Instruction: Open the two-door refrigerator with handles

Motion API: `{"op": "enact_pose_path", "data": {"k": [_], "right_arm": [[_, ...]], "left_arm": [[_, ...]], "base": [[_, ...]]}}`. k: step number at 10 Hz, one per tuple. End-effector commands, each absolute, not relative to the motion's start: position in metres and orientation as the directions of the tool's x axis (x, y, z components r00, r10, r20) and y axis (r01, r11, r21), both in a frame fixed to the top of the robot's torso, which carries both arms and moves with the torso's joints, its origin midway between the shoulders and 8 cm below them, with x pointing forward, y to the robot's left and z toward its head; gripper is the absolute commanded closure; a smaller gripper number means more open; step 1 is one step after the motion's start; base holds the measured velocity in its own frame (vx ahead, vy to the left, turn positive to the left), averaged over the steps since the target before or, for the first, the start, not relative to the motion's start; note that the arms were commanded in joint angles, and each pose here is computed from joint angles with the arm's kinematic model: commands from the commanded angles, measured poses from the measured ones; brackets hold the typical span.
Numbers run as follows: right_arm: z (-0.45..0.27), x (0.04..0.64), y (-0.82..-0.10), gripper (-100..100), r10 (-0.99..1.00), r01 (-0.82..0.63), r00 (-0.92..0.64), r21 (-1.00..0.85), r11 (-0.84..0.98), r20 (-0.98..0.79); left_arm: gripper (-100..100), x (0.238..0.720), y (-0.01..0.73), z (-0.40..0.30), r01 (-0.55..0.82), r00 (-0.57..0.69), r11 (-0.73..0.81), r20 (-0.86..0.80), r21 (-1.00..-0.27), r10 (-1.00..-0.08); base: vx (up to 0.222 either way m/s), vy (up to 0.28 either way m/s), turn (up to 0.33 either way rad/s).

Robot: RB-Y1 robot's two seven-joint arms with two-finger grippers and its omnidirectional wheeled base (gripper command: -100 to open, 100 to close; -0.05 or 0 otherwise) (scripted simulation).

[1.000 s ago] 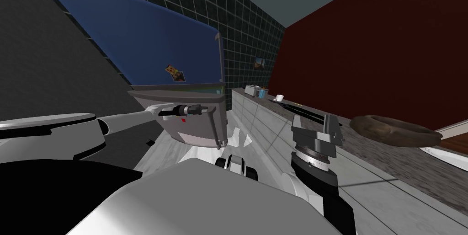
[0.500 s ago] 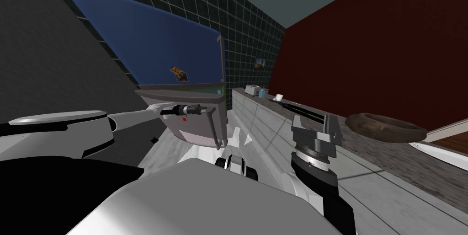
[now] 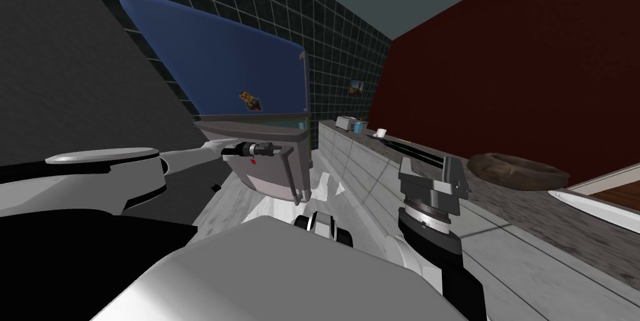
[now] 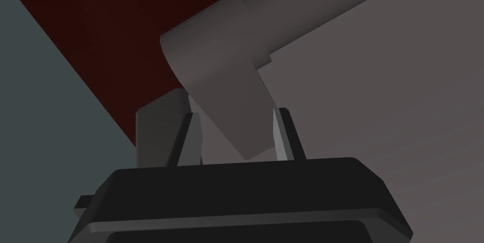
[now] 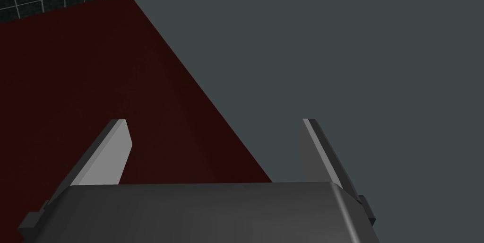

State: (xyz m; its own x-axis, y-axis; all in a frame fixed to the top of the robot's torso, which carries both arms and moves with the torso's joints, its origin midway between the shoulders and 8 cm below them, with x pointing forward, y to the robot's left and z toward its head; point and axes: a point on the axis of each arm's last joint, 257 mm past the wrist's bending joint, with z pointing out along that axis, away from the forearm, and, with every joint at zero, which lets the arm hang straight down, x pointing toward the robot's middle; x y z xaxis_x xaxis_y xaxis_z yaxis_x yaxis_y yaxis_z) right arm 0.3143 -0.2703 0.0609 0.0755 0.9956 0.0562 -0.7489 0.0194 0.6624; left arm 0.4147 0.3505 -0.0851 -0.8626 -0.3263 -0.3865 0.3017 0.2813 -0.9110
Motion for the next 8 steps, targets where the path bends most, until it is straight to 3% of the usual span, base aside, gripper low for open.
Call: {"op": "enact_pose_path", "data": {"k": [1,8], "right_arm": [[0.061,0.314,-0.27,0,0.996,-0.749,0.075,0.662,0.019,0.056],[0.061,0.314,-0.27,0,0.996,-0.749,0.075,0.662,0.019,0.056]], "left_arm": [[100,0.408,0.356,-0.089,0.304,-0.878,0.285,-0.383,-0.909,-0.287],[100,0.398,0.366,-0.093,0.293,-0.904,0.297,-0.365,-0.909,-0.224]], "base": [[-0.087,-0.012,-0.01],[-0.05,-0.009,0.014]]}}
